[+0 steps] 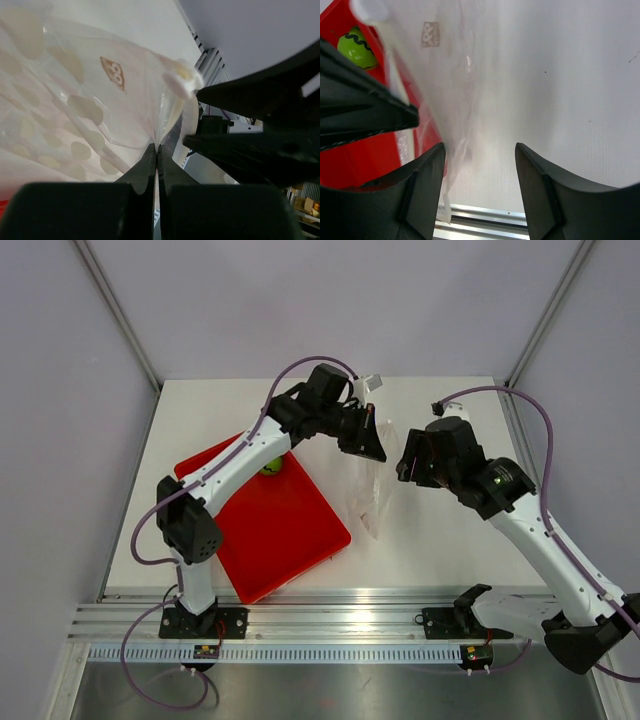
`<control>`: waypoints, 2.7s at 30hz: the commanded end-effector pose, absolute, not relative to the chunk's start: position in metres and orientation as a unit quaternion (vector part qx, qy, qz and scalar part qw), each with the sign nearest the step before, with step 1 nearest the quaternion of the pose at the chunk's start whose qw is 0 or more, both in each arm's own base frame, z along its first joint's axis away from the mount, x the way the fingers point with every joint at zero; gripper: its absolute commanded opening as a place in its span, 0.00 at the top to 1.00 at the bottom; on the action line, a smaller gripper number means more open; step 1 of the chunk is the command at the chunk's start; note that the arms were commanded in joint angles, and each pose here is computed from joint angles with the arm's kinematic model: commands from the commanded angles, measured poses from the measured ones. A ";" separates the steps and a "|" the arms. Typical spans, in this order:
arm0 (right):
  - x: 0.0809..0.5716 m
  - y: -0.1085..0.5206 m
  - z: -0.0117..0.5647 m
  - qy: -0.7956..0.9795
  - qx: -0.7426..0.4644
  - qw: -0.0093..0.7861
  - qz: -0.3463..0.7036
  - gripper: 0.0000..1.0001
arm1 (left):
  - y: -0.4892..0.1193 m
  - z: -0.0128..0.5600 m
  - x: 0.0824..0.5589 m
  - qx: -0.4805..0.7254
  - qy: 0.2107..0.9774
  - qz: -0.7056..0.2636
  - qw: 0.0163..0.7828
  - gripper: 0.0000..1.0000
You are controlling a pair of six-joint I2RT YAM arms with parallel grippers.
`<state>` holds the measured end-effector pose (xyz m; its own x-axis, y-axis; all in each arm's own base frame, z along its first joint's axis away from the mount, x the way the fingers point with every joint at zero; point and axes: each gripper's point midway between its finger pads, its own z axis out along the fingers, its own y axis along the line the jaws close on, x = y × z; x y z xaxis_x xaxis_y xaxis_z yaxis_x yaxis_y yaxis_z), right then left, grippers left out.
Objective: Place the food in the zip-top bag and seal the zipper
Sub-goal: Open the zipper of the food storage bag at the center of the board, then pick up the fake fruit from the bin.
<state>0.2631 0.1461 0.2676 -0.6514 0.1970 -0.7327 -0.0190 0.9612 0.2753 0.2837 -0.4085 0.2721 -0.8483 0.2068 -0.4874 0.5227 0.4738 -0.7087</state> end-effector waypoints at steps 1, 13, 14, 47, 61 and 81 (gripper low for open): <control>0.269 0.144 0.271 0.896 0.068 0.418 0.135 0.37 | -0.404 0.324 0.267 0.260 0.794 -0.509 0.206 1.00; 0.266 0.152 0.253 0.892 0.089 0.409 0.169 0.84 | -0.400 0.333 0.265 0.267 0.787 -0.514 0.214 1.00; 0.265 0.145 0.255 0.890 0.096 0.417 0.158 0.88 | -0.397 0.329 0.266 0.266 0.791 -0.509 0.209 1.00; 0.320 0.171 0.189 0.939 0.122 0.320 0.015 1.00 | -0.309 0.198 0.345 0.256 0.910 -0.258 0.199 0.48; 0.336 0.211 0.179 0.944 0.103 0.312 0.036 1.00 | -0.209 0.236 0.360 0.088 0.932 -0.217 0.276 0.26; 0.329 0.221 0.192 0.939 0.089 0.325 0.067 1.00 | -0.118 0.130 0.424 -0.203 0.923 -0.175 0.275 0.01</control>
<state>0.3286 0.2110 0.1649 -0.8105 0.1835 -0.5562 0.1466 0.9830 0.1107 0.3973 -0.1056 0.1278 -0.8230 -0.3890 -0.4139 -0.2656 0.9077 -0.3249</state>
